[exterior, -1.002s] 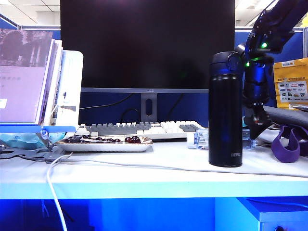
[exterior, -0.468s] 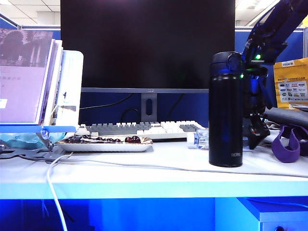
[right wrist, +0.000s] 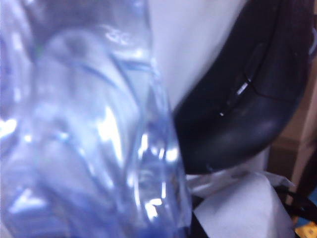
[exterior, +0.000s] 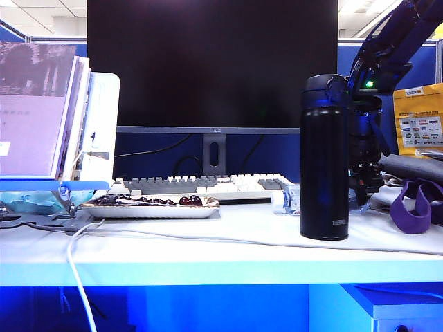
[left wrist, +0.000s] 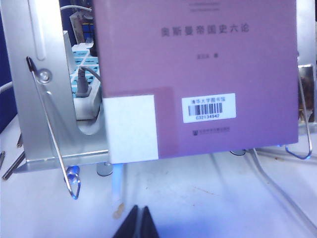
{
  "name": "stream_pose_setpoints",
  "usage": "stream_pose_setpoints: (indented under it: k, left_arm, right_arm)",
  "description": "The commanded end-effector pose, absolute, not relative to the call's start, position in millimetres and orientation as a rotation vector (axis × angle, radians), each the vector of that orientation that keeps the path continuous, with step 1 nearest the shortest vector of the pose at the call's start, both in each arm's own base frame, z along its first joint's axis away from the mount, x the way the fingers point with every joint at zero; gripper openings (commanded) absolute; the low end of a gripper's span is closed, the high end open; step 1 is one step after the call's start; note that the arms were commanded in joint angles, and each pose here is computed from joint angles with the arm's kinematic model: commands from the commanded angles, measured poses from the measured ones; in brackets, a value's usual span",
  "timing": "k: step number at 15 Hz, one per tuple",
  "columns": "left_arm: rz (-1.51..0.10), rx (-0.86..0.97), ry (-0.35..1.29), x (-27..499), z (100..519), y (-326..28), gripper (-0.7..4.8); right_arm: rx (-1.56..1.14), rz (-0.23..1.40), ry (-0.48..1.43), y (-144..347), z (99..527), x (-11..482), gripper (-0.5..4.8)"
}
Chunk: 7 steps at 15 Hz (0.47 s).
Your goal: Pick up the mineral water bottle and place it vertically to the right of the black thermos cup.
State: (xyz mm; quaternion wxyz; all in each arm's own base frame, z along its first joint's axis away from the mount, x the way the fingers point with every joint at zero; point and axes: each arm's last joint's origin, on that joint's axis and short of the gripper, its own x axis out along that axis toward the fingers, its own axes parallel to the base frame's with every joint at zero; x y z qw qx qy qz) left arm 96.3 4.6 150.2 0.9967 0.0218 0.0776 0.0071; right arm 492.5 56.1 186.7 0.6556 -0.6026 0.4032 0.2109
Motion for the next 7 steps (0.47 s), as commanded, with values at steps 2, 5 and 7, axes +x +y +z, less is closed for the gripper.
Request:
stream_pose_setpoints:
  k: [2, 5, 7]
  left_arm:
    - [0.012, 0.042, 0.164, 96, 149, 5, -0.03]
    - [0.012, 0.042, 0.164, 96, 149, 5, -0.03]
    - [0.012, 0.042, 0.164, 96, 149, 5, -0.03]
  right_arm:
    - [-1.298, 0.343, 0.844, 58, 198, 500, 1.47]
    - [-1.241, 0.288, 0.804, 58, 208, 504, 1.47]
    - [-1.183, 0.240, 0.762, 59, 223, 508, 1.47]
